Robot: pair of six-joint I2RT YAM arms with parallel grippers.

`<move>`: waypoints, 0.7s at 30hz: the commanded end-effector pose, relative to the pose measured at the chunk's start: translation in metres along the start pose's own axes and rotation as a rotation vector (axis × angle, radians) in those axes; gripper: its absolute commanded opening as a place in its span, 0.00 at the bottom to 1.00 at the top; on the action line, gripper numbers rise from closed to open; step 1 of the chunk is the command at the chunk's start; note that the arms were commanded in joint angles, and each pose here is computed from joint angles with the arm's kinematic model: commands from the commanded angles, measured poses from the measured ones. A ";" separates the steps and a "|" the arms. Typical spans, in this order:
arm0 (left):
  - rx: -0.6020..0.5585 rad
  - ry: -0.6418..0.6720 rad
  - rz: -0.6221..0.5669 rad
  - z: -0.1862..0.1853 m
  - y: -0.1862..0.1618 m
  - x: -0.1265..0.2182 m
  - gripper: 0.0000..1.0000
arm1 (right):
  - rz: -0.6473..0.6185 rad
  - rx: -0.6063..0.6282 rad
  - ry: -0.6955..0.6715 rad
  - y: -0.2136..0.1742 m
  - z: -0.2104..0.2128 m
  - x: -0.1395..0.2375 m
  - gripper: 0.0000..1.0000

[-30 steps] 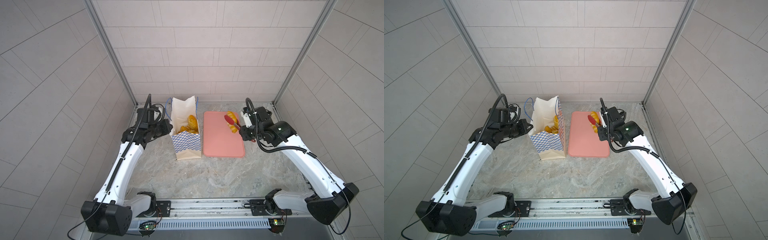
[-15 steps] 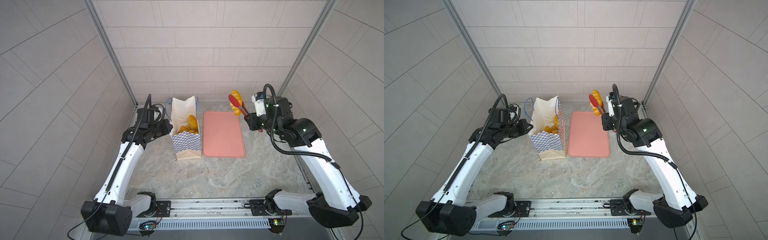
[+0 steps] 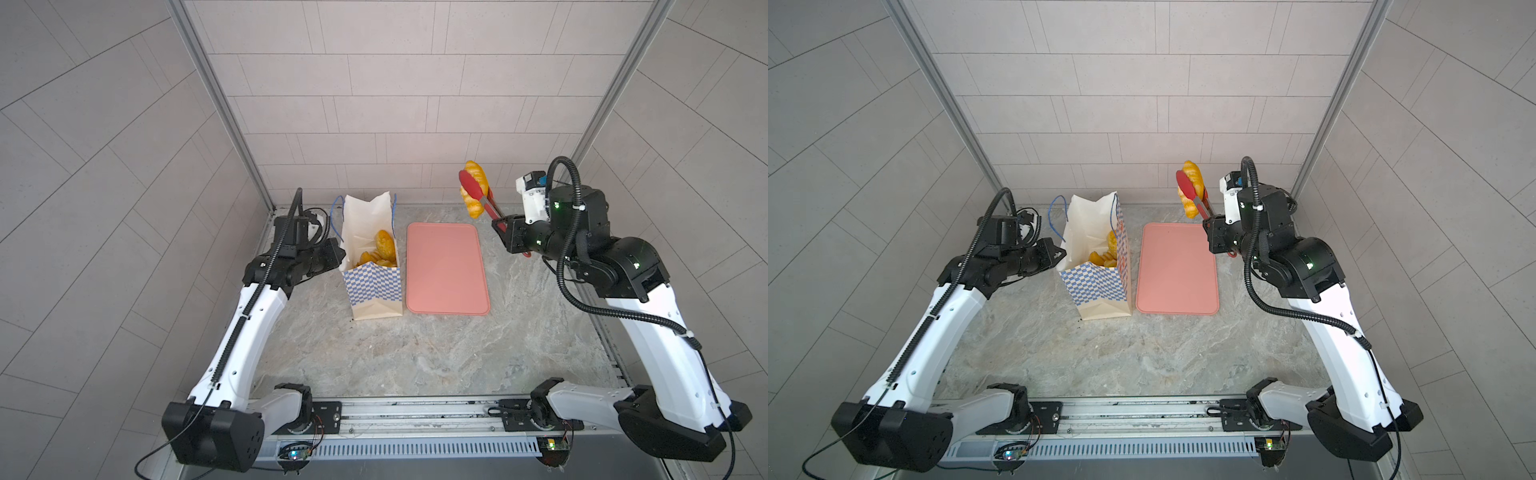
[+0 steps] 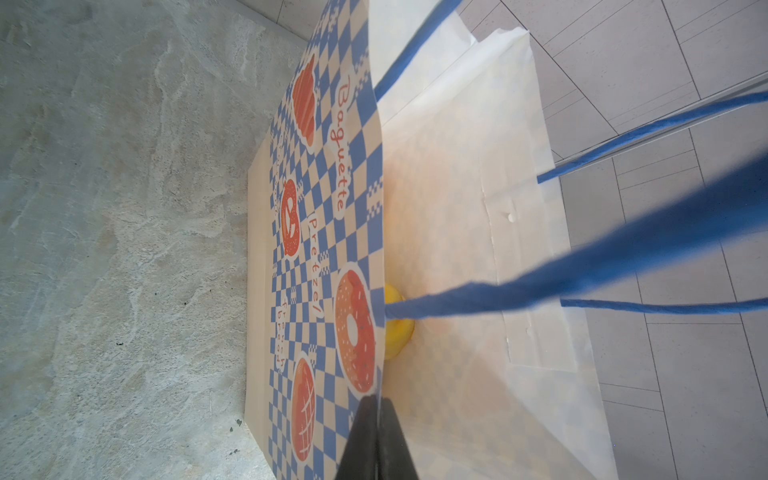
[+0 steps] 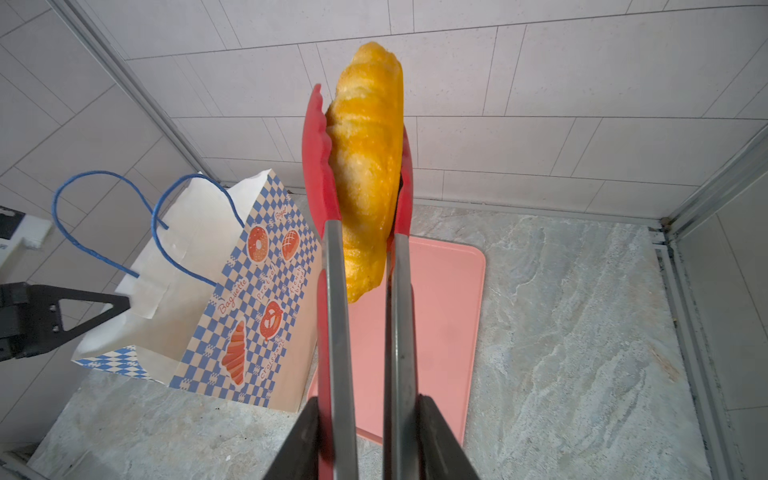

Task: Place the fake bread into the paper bag
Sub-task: 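Lift the orange bun with the right tongs and swing it toward the bag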

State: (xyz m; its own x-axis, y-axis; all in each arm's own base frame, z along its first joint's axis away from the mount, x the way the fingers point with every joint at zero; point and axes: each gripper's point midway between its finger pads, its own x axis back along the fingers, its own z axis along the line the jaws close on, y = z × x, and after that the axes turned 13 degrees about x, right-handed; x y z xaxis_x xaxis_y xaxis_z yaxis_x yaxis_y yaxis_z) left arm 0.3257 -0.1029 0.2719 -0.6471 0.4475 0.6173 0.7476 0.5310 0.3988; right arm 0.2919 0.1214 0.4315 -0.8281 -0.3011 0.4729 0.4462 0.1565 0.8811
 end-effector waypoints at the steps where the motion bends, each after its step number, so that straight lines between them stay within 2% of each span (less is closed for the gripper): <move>1: -0.015 -0.023 -0.014 -0.006 -0.001 0.007 0.00 | -0.130 -0.046 0.070 0.030 0.011 0.023 0.35; 12: -0.010 -0.029 -0.020 -0.009 0.001 0.008 0.00 | -0.192 -0.083 0.227 0.049 0.048 0.029 0.35; 21: -0.006 -0.032 -0.018 -0.009 0.001 0.008 0.00 | -0.188 0.004 0.304 0.054 0.102 0.025 0.35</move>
State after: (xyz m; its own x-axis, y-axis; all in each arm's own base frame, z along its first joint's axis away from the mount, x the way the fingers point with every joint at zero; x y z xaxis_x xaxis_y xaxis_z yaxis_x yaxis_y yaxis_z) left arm 0.3252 -0.1029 0.2729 -0.6488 0.4480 0.6151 0.7460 0.5340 0.3979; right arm 0.2613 0.2098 0.4652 -0.7258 -0.5828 0.3653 0.3708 0.1158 0.9215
